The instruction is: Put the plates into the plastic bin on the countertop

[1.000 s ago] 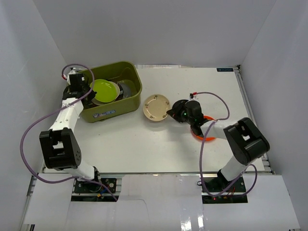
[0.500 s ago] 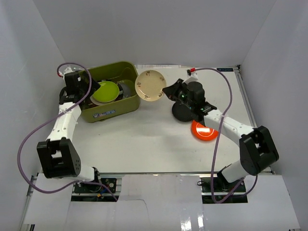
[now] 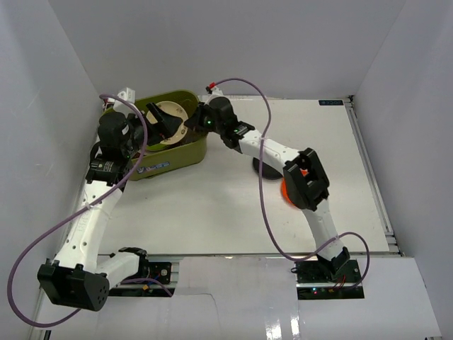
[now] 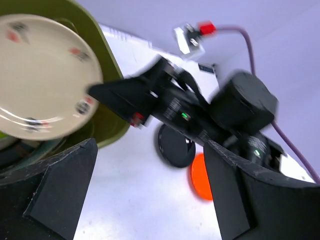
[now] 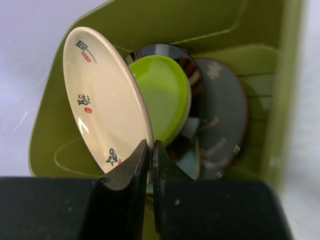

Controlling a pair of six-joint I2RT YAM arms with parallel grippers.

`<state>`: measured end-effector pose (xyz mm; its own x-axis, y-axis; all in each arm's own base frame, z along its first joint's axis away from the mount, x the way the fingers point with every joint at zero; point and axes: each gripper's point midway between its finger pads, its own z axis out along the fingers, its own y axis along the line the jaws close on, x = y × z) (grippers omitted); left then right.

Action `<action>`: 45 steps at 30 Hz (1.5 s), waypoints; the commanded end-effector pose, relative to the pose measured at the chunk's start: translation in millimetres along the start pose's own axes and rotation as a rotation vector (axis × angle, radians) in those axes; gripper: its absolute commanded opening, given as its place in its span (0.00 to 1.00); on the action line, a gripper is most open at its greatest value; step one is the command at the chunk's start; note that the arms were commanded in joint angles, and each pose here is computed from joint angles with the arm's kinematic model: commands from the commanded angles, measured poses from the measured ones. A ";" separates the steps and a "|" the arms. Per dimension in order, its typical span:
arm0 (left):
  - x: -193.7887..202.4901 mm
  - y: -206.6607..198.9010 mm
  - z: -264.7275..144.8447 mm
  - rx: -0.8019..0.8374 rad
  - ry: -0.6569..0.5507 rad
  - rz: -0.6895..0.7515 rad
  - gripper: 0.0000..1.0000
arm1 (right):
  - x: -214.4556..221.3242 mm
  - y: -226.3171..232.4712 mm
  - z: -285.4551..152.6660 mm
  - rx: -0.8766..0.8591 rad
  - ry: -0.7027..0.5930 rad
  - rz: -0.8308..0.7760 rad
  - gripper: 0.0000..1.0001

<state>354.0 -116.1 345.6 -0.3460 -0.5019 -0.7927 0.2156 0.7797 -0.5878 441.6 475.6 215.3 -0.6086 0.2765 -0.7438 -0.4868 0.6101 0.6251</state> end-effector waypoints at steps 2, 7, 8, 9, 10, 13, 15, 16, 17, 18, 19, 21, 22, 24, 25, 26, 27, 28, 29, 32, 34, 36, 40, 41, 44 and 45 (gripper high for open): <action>-7.4 -34.6 -20.6 0.076 0.010 0.058 0.98 | -0.5 42.4 29.8 -0.075 0.026 -0.022 0.12; -9.0 -50.2 -28.8 0.119 0.004 0.050 0.98 | -14.6 51.3 25.7 -0.074 -0.007 -0.011 0.59; -4.8 -52.8 -29.0 0.134 0.022 0.028 0.98 | -35.8 63.0 6.9 -0.085 -0.048 -0.023 0.59; -2.0 -53.7 -28.9 0.142 0.032 0.016 0.98 | -47.7 63.5 -2.6 -0.091 -0.084 -0.034 0.60; 3.1 -53.2 -26.5 0.147 0.049 0.003 0.98 | -60.9 55.2 -14.1 -0.080 -0.111 -0.035 0.59; 16.7 -63.9 -19.5 0.185 0.089 -0.032 0.98 | -86.0 31.3 -68.2 -0.058 -0.182 -0.033 0.50; 39.6 -79.0 -6.3 0.211 0.151 -0.031 0.95 | -76.7 -0.7 -117.0 0.004 -0.195 -0.029 0.41; 47.7 -86.7 -1.5 0.218 0.171 -0.024 0.95 | -88.0 -27.2 -138.2 0.053 -0.242 -0.020 0.28; 74.7 -101.9 8.1 0.241 0.238 -0.011 0.94 | -102.4 -26.8 -175.4 0.061 -0.299 -0.021 0.22; 88.4 -109.9 13.5 0.247 0.265 -0.002 0.93 | -60.0 -74.9 -190.6 0.159 -0.232 0.008 0.15; 99.0 -110.8 23.2 0.217 0.266 0.014 0.90 | -65.4 -114.0 -217.8 0.261 -0.282 0.032 0.08; 143.2 -123.3 41.1 0.217 0.351 0.037 0.89 | -26.6 -160.2 -271.0 0.374 -0.280 0.093 0.08; 154.4 -123.3 49.1 0.191 0.357 0.039 0.86 | -25.9 -192.4 -299.0 0.461 -0.319 0.130 0.08; 190.7 -127.3 65.7 0.170 0.406 0.051 0.84 | 9.8 -224.7 -341.7 0.573 -0.317 0.171 0.08; 198.5 -125.8 72.1 0.145 0.403 0.047 0.82 | 3.7 -237.9 -369.0 0.645 -0.393 0.180 0.20; 206.0 -130.8 77.4 0.136 0.380 0.056 0.80 | 17.6 -248.2 -380.6 0.697 -0.381 0.197 0.29; 222.7 -122.8 88.3 0.096 0.390 0.071 0.79 | 33.8 -266.0 -395.4 0.766 -0.383 0.208 0.49; 229.0 -118.1 95.8 0.058 0.371 0.077 0.78 | 36.3 -268.4 -405.9 0.790 -0.404 0.211 0.59; 235.6 -114.8 101.7 0.040 0.375 0.077 0.78 | 40.5 -271.6 -410.8 0.804 -0.406 0.215 0.64; 266.9 -89.0 125.7 -0.054 0.395 0.098 0.77 | 57.4 -290.4 -427.6 0.875 -0.407 0.244 0.69; 290.4 -79.4 143.9 -0.084 0.437 0.110 0.77 | 75.6 -302.7 -432.9 0.911 -0.388 0.291 0.68; 295.0 -82.8 161.0 -0.093 0.439 0.108 0.77 | 87.4 -310.4 -435.3 0.941 -0.372 0.322 0.65; 328.3 -59.5 190.8 -0.153 0.493 0.103 0.76 | 110.2 -318.6 -425.6 0.923 -0.300 0.387 0.57; 331.8 -56.5 195.1 -0.159 0.497 0.096 0.75 | 113.1 -317.9 -421.6 0.902 -0.289 0.404 0.55; 340.7 -44.5 208.5 -0.178 0.512 0.079 0.70 | 121.2 -313.8 -408.1 0.829 -0.255 0.440 0.51; 343.8 -40.8 210.4 -0.185 0.517 0.078 0.67 | 125.3 -315.2 -406.7 0.829 -0.243 0.452 0.49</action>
<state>399.5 -398.3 43.8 -0.7724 -0.1730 -0.6112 0.1321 0.8974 -0.4210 263.9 1.8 27.2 -0.4086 0.6828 -0.6056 0.4487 0.7281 0.5182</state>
